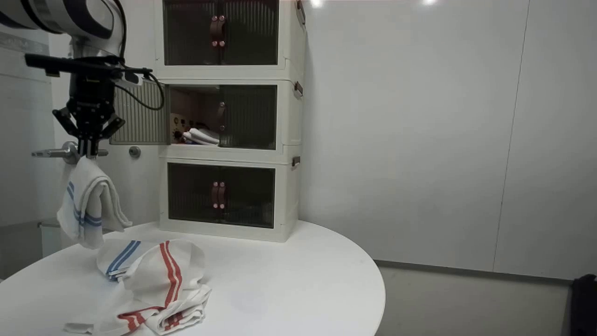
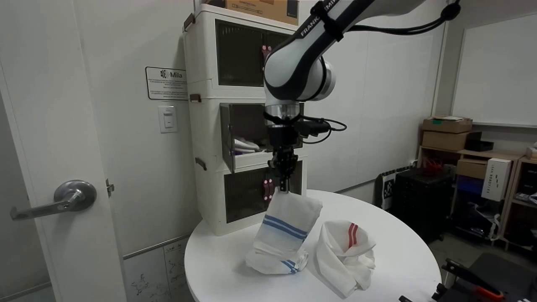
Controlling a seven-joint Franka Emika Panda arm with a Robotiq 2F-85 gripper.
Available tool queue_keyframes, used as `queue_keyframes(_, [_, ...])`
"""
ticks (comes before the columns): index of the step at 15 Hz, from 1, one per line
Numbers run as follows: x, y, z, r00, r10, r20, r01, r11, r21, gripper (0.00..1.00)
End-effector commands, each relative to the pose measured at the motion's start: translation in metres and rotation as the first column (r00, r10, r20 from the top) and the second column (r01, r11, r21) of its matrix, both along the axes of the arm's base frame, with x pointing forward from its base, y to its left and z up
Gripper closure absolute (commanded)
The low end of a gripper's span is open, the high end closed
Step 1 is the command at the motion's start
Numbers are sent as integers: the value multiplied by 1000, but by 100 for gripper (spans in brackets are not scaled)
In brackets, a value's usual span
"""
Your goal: Remove one towel from the middle cabinet
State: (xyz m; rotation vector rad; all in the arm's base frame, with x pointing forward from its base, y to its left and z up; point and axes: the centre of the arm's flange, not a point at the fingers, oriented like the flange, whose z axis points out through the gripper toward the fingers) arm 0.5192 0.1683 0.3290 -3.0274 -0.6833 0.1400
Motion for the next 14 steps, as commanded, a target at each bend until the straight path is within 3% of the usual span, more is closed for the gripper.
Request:
queue_keyframes(1, [6,-10,-23,997,26,-73,-25,999,24,97])
queue_keyframes(7, [33,-15,-55,990,76,-116,-72,997,35,97])
queue_keyframes(14, [69,-21,-92,958,195,-212,-177,979,99,97])
